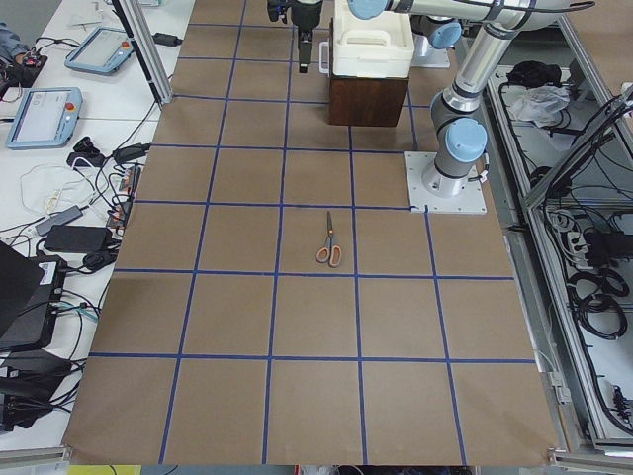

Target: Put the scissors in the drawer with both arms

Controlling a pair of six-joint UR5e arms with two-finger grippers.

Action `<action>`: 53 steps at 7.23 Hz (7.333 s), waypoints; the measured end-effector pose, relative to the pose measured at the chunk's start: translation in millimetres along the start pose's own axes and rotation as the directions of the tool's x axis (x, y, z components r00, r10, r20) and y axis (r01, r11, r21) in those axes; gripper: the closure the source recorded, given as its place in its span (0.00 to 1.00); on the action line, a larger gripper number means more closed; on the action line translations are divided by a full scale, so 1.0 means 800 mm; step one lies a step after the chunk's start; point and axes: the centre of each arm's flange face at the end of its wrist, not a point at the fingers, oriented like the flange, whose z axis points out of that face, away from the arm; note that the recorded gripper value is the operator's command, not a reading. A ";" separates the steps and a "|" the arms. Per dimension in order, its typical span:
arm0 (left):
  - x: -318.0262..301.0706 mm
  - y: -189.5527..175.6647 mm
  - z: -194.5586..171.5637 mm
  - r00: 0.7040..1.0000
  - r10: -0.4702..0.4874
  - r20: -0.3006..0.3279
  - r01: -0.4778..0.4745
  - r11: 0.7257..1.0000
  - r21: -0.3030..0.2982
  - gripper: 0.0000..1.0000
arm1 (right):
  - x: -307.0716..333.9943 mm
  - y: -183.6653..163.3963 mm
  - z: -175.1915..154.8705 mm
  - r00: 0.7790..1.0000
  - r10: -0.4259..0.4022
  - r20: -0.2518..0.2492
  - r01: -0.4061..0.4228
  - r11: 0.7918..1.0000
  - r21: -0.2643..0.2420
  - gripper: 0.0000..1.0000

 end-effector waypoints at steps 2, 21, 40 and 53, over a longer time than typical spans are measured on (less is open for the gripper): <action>-0.065 0.000 0.057 0.998 0.059 -0.011 -0.060 0.995 -0.082 0.00 | -0.019 0.020 0.036 0.993 0.102 -0.054 -0.103 0.995 -0.010 0.00; -0.411 0.076 0.412 0.028 0.982 -0.188 -1.000 0.026 -0.014 0.01 | -0.043 0.051 0.150 0.891 0.314 -0.327 -0.358 0.930 -0.084 0.00; -0.417 0.113 0.436 -0.020 0.991 -0.132 -0.999 -0.016 0.030 0.45 | -0.084 0.037 0.168 0.944 0.251 -0.213 -0.279 0.954 -0.108 0.00; -0.419 0.110 0.432 -0.074 0.990 -0.119 -0.997 -0.069 0.042 0.81 | -0.116 0.000 0.146 0.976 0.176 -0.125 -0.189 0.977 -0.102 0.00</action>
